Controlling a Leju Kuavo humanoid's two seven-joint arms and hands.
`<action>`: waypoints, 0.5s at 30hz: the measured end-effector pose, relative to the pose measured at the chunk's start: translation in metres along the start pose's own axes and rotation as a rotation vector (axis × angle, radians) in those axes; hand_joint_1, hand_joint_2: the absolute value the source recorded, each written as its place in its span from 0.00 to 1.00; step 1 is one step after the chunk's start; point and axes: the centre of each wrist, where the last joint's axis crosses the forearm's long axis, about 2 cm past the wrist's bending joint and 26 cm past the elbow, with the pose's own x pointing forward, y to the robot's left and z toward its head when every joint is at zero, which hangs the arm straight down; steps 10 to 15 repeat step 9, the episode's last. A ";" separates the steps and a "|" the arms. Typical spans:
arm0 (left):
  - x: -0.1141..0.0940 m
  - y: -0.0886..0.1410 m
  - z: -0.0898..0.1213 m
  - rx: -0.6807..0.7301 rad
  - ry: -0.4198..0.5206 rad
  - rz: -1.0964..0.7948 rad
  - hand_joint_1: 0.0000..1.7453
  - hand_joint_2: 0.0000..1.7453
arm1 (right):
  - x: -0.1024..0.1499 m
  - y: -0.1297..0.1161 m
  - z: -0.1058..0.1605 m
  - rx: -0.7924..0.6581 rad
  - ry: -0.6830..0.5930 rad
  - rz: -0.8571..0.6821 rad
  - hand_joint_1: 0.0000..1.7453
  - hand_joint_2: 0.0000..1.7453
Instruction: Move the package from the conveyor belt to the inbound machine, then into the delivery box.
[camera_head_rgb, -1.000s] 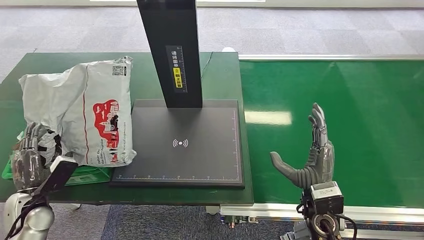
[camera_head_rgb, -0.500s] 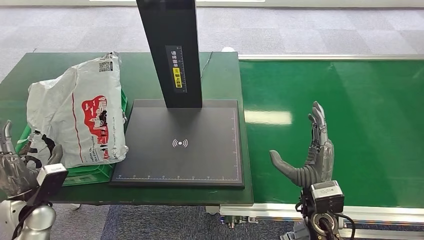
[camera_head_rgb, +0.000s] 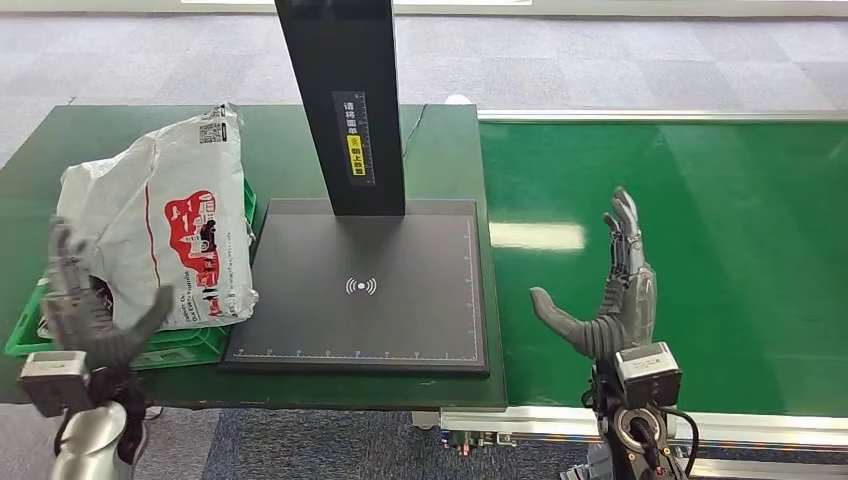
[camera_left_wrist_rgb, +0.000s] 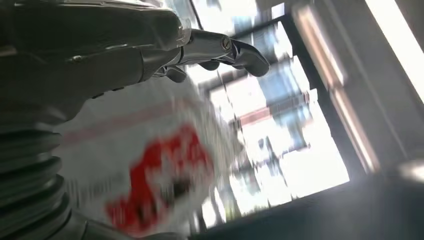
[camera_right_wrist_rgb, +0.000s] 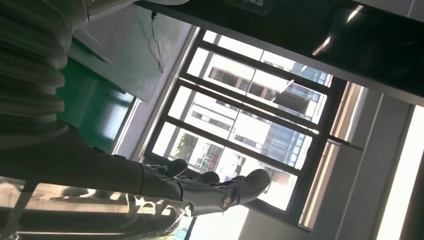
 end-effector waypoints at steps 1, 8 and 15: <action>-0.003 -0.014 -0.002 -0.097 0.008 0.074 0.00 1.00 | -0.001 0.002 -0.003 0.020 0.008 0.000 0.00 1.00; -0.011 -0.111 0.002 -0.397 0.105 0.426 0.00 1.00 | -0.011 0.017 -0.024 0.173 0.061 -0.031 0.00 1.00; -0.011 -0.117 0.004 -0.404 0.113 0.439 0.00 1.00 | -0.012 0.018 -0.026 0.181 0.064 -0.034 0.00 1.00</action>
